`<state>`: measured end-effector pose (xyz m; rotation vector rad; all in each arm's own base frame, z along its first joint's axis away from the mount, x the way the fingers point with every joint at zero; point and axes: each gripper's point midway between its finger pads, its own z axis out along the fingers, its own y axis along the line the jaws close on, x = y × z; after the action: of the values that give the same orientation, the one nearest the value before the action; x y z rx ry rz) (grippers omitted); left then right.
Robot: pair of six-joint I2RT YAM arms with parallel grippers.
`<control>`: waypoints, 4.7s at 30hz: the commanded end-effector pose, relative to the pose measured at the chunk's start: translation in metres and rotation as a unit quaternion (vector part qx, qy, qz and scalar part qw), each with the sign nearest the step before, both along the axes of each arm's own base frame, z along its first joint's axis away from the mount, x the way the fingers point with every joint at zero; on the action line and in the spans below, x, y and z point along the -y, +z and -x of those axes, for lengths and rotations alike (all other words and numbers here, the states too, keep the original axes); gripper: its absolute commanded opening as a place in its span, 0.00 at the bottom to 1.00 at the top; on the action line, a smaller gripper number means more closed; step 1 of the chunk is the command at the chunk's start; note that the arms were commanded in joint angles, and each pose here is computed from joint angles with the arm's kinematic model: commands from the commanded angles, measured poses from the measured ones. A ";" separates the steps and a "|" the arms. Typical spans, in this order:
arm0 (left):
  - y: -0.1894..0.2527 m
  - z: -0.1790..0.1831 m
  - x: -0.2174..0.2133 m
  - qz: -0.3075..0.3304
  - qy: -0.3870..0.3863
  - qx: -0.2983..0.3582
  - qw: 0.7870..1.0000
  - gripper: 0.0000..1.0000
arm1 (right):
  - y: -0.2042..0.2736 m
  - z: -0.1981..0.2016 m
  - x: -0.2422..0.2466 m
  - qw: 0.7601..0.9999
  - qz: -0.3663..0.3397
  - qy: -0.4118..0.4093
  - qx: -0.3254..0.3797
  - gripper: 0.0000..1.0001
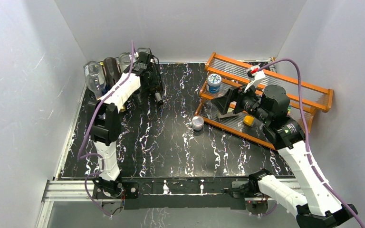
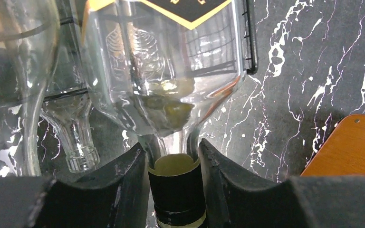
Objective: Take the wine bottle off the wine rack
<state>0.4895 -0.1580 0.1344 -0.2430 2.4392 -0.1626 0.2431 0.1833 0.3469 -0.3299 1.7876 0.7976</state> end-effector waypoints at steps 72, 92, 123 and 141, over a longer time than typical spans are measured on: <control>0.247 0.086 -0.009 0.423 -0.076 0.249 0.868 0.00 | -0.012 -0.009 -0.010 1.000 -0.012 0.011 -0.011 0.98; 0.186 0.173 0.000 0.408 -0.107 0.104 0.901 0.00 | -0.033 0.001 -0.060 0.992 0.040 0.115 -0.042 0.98; 0.117 0.280 -0.011 0.254 -0.213 0.010 0.943 0.00 | -0.086 0.032 -0.260 0.870 0.194 0.426 0.156 0.94; 0.117 0.281 -0.007 0.259 -0.218 0.000 0.941 0.00 | -0.124 0.033 -0.292 0.869 0.177 0.428 0.175 0.92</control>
<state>0.2042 -0.1335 0.2172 -0.0292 2.5063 -0.8752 0.2081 0.4588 0.2081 -1.5112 1.5019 0.8954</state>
